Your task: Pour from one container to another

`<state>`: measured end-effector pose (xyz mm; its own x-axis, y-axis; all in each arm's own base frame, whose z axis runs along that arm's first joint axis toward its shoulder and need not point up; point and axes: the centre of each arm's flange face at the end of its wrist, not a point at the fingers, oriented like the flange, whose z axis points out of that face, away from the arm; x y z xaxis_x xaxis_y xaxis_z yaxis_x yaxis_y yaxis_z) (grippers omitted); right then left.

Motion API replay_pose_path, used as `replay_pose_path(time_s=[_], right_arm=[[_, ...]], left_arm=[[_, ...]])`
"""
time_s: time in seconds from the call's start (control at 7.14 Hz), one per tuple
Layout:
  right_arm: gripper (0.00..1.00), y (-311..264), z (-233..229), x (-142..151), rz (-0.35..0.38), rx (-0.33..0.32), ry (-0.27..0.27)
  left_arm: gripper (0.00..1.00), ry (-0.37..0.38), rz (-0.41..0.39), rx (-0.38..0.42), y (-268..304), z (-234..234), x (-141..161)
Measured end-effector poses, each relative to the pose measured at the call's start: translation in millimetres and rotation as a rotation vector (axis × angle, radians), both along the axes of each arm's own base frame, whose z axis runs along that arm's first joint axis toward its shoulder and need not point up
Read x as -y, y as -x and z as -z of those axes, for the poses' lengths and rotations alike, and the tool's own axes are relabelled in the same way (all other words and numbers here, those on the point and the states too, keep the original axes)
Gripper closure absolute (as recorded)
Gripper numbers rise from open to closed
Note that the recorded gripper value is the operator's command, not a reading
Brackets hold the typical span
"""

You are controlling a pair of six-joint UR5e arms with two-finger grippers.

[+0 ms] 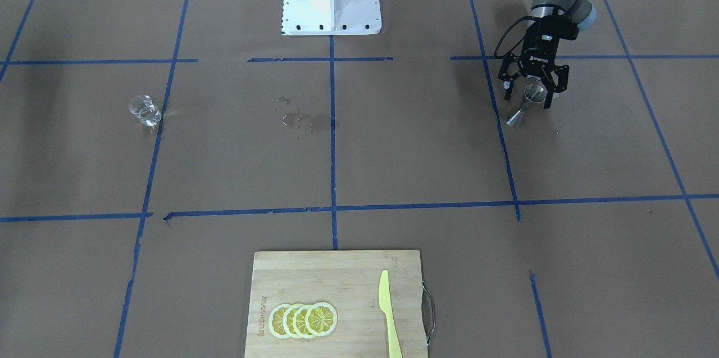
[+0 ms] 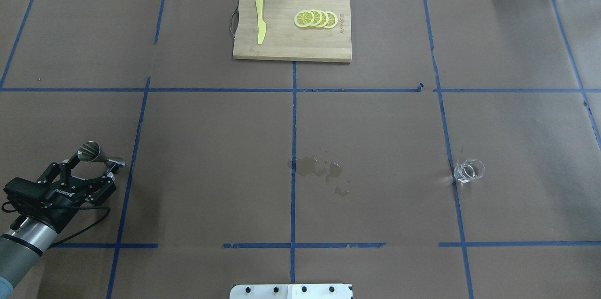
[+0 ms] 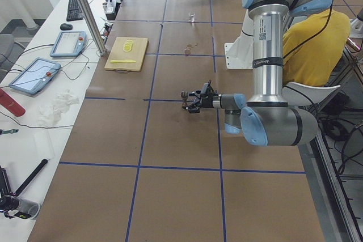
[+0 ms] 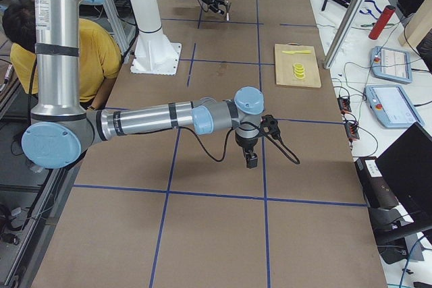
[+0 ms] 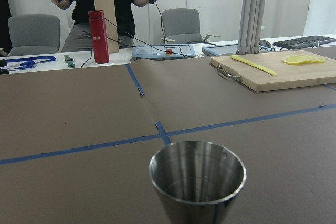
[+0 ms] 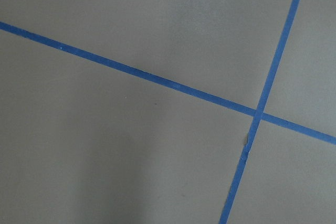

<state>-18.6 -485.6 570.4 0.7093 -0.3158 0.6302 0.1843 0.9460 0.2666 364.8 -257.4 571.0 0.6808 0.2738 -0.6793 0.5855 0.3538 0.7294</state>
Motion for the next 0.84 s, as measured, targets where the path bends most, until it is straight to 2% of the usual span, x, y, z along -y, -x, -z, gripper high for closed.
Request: replay_pose_path(time_s=[0.42,0.84], right_arm=[[0.00,0,0,0,0.000,0.000,0.000],[0.00,0,3,1,-0.002,0.002,-0.004]], left_arm=[[0.06,0.000,0.025,-0.003,-11,1,16],[0.16,0.001,-0.014,0.012,-12,-1,18]])
